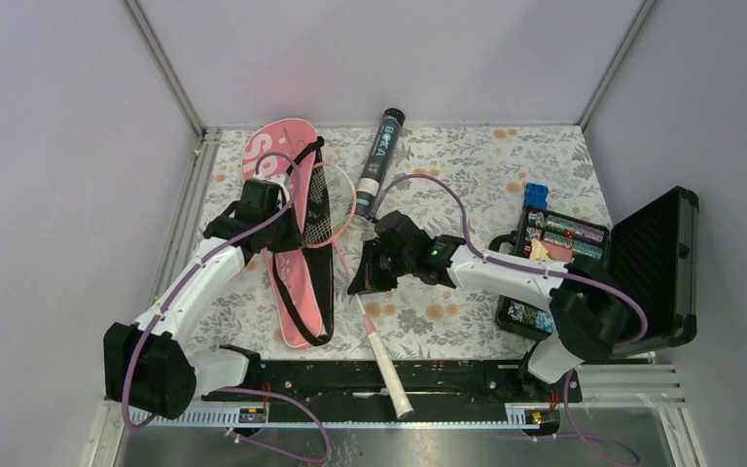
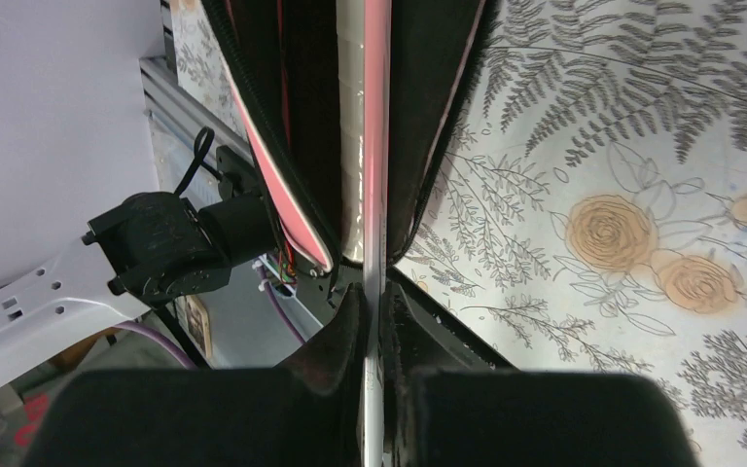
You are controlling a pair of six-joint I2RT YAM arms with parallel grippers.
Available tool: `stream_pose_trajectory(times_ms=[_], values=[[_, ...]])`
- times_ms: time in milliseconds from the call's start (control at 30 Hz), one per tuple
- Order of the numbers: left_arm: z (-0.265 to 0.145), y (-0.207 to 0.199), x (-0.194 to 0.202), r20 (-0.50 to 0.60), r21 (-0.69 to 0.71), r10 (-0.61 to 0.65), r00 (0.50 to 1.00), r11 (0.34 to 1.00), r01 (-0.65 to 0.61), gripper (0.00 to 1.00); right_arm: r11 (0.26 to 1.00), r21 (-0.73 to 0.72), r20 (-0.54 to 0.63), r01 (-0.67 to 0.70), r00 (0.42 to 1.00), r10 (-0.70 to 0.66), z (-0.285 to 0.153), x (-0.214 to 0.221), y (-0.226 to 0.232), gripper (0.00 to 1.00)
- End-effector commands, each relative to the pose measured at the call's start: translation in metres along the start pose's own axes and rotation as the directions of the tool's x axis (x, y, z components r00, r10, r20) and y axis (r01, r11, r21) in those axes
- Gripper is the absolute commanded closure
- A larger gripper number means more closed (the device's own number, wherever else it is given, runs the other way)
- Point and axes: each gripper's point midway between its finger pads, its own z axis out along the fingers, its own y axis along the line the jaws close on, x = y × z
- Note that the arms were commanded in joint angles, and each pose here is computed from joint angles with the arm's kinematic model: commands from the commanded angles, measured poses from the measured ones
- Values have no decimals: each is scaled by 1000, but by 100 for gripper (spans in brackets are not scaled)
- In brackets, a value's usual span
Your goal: Pack up the badminton gear
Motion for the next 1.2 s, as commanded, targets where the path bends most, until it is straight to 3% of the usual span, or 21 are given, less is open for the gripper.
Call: stream_pose_trajectory(times_ms=[0,267,633,867,1167], values=[[-19,-23,-20,105,125,32,994,991,-45,100,982,-161,6,102,995,-102,4,-14,47,100],[-23,-28,-3,45,169,31,999,985,-38,100,970,-135,67,203,978,-196,23,-40,53,100],[-34,-49,9,20,297,-72,997,953,63,100,970,-94,122,223,970,-211,69,-90,47,100],[-40,-54,10,17,319,-154,988,937,141,100,970,-82,247,228,948,-202,83,-130,56,100],[-51,-71,13,6,437,-334,942,849,298,100,979,-19,446,205,878,-175,107,-178,46,100]])
